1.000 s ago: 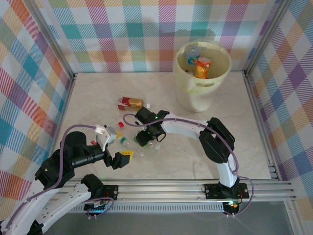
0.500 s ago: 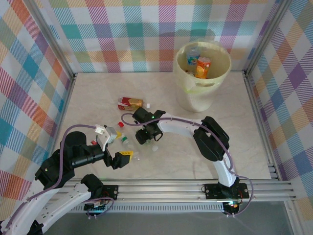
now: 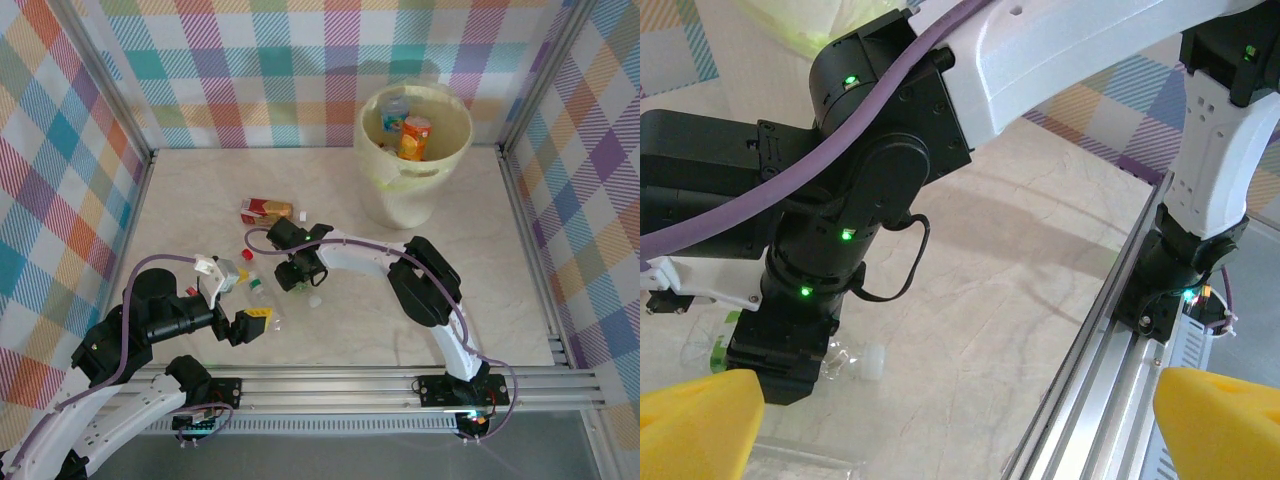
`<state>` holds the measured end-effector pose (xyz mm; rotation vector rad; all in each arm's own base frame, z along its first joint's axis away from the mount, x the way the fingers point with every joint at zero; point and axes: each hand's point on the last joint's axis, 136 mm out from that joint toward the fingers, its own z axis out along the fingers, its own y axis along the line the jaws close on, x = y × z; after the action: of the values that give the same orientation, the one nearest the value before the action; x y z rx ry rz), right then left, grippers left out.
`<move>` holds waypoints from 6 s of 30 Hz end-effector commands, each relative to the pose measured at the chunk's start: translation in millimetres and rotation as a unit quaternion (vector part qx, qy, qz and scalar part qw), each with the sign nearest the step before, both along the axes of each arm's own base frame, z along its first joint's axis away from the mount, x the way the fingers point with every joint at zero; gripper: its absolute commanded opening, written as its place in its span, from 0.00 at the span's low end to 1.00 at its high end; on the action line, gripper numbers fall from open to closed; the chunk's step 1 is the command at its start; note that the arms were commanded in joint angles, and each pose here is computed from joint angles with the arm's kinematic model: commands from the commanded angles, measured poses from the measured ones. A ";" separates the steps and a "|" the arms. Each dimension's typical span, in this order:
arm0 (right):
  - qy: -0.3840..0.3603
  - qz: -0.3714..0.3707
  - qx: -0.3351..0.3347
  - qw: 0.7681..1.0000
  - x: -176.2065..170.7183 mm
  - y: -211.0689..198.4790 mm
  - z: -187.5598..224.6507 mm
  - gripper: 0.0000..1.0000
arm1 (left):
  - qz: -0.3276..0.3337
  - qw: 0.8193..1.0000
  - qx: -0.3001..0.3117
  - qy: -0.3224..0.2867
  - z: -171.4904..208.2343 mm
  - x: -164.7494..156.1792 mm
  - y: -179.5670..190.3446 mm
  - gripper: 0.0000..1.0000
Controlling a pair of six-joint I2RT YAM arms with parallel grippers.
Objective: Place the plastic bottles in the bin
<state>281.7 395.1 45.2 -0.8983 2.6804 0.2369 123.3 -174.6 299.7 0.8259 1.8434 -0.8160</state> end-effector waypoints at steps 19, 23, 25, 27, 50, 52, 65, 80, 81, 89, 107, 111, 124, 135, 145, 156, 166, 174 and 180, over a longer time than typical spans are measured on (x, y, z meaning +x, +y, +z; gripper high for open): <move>-0.044 -0.038 0.079 0.995 22.3 -6.0 66.7 0.53 | -0.003 1.000 -0.007 -0.004 2.7 -0.2 -2.0 1.00; -0.057 -0.041 0.116 0.991 30.8 -8.7 94.7 0.53 | -0.001 1.000 -0.010 -0.007 4.0 -0.2 -1.3 1.00; -0.066 -0.040 0.129 0.989 34.9 -10.4 108.6 0.53 | 0.001 1.000 -0.013 -0.011 6.2 -0.6 -0.2 1.00; -0.080 -0.041 0.141 0.986 40.2 -13.2 125.1 0.53 | 0.005 1.000 -0.016 -0.014 7.3 0.2 1.0 1.00; -0.295 -0.088 0.290 0.906 87.1 -98.1 336.7 0.54 | 0.013 0.999 -0.024 -0.019 9.0 1.4 2.6 1.00; -0.315 -0.098 0.297 0.896 92.0 -110.0 352.9 0.54 | 0.013 0.999 -0.024 -0.020 9.3 1.4 2.8 1.00; -0.444 -0.221 0.257 0.829 142.5 -217.4 429.1 0.53 | 0.014 0.999 -0.022 -0.020 8.5 1.8 3.1 1.00; -0.490 -0.369 0.135 0.778 189.4 -330.5 426.7 0.54 | 0.016 0.999 -0.021 -0.020 8.2 2.1 3.9 1.00; -0.487 -0.374 0.129 0.779 191.8 -335.5 422.7 0.54 | 0.016 0.999 -0.021 -0.019 8.1 2.1 3.8 1.00; -0.460 -0.390 0.094 0.792 210.3 -357.5 393.4 0.54 | 0.018 0.999 -0.019 -0.018 7.4 2.7 4.0 1.00; -0.347 -0.391 0.112 0.845 239.4 -369.9 325.7 0.58 | 0.019 0.999 -0.018 -0.019 7.2 3.1 4.3 1.00; -0.318 -0.381 0.120 0.860 244.6 -361.8 311.3 0.58 | 0.019 0.999 -0.018 -0.018 6.6 3.3 4.2 1.00; -0.288 -0.376 0.133 0.871 249.5 -353.2 295.8 0.74 | 0.020 0.999 -0.017 -0.019 6.6 3.4 4.3 1.00; -0.315 -0.365 0.172 0.859 233.9 -347.8 331.7 0.76 | 0.021 1.000 -0.013 -0.016 4.8 6.1 2.9 1.00; -0.348 -0.353 0.213 0.842 190.9 -344.5 363.9 0.78 | 0.039 0.999 -0.003 -0.013 0.5 13.4 5.0 1.00; -0.357 -0.275 0.240 0.860 122.7 -277.6 344.4 0.80 | 0.065 0.998 0.006 -0.018 -1.4 22.0 10.0 1.00; -0.300 -0.175 0.247 0.905 58.9 -190.4 297.9 0.82 | 0.080 0.997 0.019 -0.015 -6.7 28.0 12.6 1.00; -0.208 -0.097 0.231 0.946 19.9 -115.0 239.5 0.87 | 0.086 0.996 0.023 -0.015 -7.5 29.7 14.1 1.00; -0.133 -0.041 0.218 0.966 -9.0 -61.3 194.7 0.89 | 0.118 0.992 0.029 -0.026 -5.8 34.1 25.6 1.00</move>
<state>285.4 315.4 259.6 -0.5848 2.2105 0.5687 154.5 -156.4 293.5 0.6801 1.8843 -0.6277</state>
